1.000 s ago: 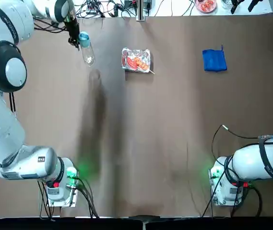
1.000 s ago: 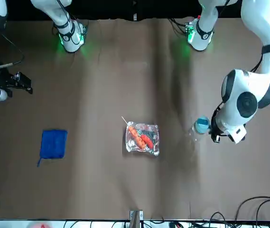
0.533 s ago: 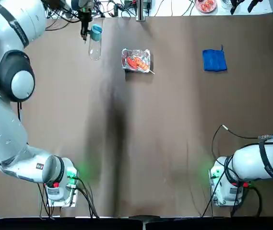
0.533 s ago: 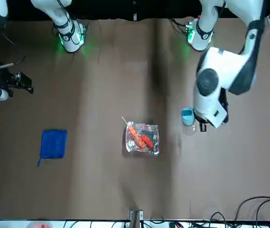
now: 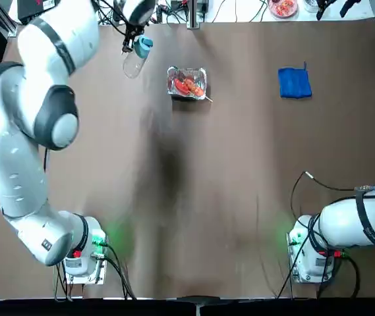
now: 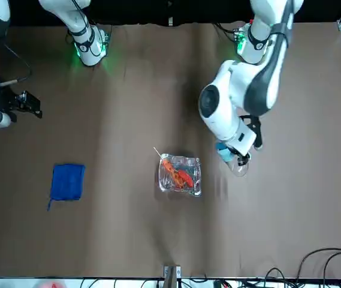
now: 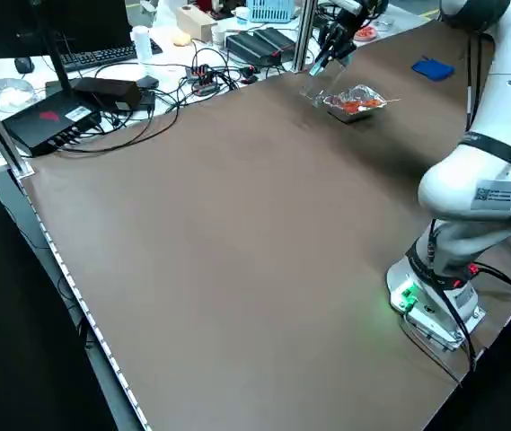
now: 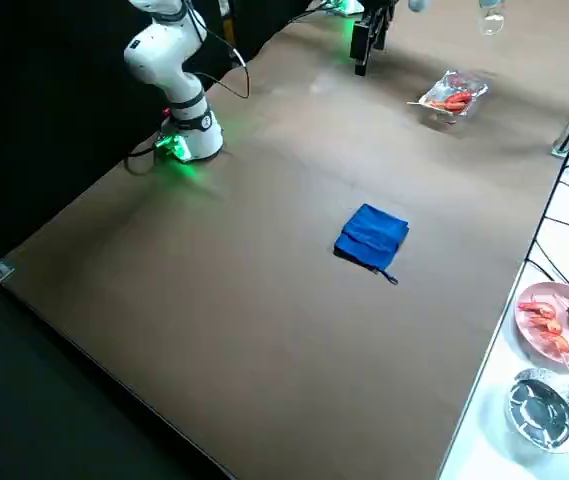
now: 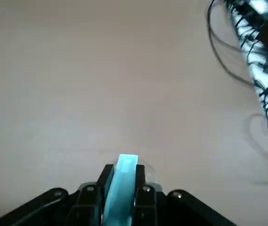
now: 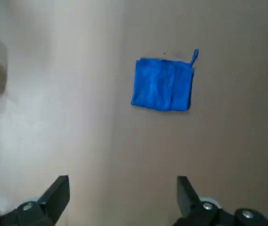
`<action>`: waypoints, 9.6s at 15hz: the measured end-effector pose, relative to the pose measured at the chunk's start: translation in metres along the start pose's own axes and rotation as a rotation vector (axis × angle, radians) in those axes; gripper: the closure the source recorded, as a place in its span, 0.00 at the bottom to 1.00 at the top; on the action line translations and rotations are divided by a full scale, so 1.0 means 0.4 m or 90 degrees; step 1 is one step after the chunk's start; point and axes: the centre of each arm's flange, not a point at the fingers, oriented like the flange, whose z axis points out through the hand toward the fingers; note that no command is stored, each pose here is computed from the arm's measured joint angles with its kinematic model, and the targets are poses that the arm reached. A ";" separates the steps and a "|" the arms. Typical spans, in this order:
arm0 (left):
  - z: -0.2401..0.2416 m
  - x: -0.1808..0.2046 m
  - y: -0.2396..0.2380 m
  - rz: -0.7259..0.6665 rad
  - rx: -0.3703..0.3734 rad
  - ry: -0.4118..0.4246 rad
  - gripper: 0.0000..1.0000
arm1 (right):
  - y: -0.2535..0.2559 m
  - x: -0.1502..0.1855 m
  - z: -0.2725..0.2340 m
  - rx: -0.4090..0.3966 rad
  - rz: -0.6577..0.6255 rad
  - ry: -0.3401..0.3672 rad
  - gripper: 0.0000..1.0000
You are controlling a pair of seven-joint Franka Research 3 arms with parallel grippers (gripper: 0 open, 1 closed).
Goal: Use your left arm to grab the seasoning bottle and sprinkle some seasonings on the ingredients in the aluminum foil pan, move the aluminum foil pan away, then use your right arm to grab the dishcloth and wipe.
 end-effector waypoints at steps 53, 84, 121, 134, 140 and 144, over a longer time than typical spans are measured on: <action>-0.020 -0.369 -0.059 -0.119 -0.079 0.134 0.77 | -0.014 0.006 -0.004 0.000 -0.007 0.012 0.00; 0.025 0.336 0.170 0.011 0.106 -0.321 0.77 | 0.135 0.263 0.666 -0.010 0.029 -0.064 0.02; 0.674 0.392 0.098 0.041 0.065 -0.441 0.77 | 0.189 0.287 1.028 -0.006 0.044 -0.069 0.73; 0.664 0.393 0.107 0.038 0.051 -0.440 0.00 | 0.163 0.295 0.868 0.012 0.025 -0.130 0.94; 0.662 0.396 0.110 0.036 0.047 -0.439 0.00 | 0.077 0.278 0.614 0.025 -0.006 -0.107 0.94; 0.612 0.445 0.127 0.026 0.028 -0.447 0.00 | -0.025 0.242 0.460 0.047 -0.042 -0.101 0.94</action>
